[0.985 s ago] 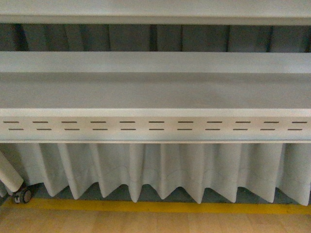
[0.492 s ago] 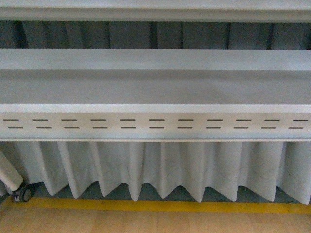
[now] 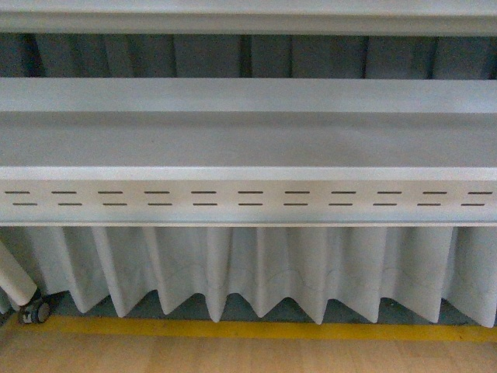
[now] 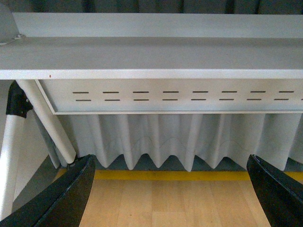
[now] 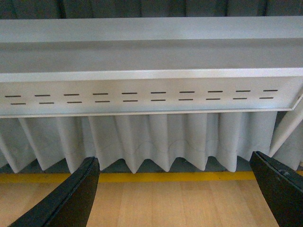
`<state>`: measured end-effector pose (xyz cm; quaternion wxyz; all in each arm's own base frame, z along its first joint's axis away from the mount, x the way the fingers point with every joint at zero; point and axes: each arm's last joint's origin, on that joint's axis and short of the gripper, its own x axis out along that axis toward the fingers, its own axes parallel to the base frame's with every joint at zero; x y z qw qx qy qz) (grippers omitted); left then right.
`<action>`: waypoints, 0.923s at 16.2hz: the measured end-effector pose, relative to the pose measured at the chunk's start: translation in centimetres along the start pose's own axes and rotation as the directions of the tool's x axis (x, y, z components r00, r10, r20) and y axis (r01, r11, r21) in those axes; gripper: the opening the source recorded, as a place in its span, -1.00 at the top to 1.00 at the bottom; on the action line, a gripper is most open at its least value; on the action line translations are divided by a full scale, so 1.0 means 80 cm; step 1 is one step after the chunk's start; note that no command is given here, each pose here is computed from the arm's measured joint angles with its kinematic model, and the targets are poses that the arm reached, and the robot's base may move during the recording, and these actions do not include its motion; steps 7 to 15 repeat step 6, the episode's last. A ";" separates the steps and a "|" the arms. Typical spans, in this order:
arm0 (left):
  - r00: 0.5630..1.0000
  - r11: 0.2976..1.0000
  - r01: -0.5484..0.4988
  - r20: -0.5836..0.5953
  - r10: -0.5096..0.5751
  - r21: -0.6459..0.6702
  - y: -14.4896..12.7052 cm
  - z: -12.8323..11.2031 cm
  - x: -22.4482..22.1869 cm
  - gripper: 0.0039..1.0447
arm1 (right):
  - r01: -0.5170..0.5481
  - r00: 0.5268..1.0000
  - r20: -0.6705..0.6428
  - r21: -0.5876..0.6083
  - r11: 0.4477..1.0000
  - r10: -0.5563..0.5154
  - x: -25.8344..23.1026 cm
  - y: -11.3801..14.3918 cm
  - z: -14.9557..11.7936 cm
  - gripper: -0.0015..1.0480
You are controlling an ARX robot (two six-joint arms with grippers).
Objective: Wind up and store yellow beetle toy
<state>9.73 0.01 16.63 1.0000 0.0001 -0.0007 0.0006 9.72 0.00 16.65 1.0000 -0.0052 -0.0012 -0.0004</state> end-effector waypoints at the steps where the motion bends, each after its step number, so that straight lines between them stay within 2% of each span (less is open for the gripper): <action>1: 1.000 1.000 0.000 0.000 0.000 0.000 0.000 0.000 0.000 -0.88 | 0.000 1.000 0.000 0.000 1.000 0.000 0.000 0.000 0.000 -0.87; 15: 1.000 1.000 0.000 0.000 0.000 0.000 0.000 0.000 0.000 -0.88 | 0.000 1.000 0.000 0.000 1.000 0.000 0.000 0.000 0.000 -0.87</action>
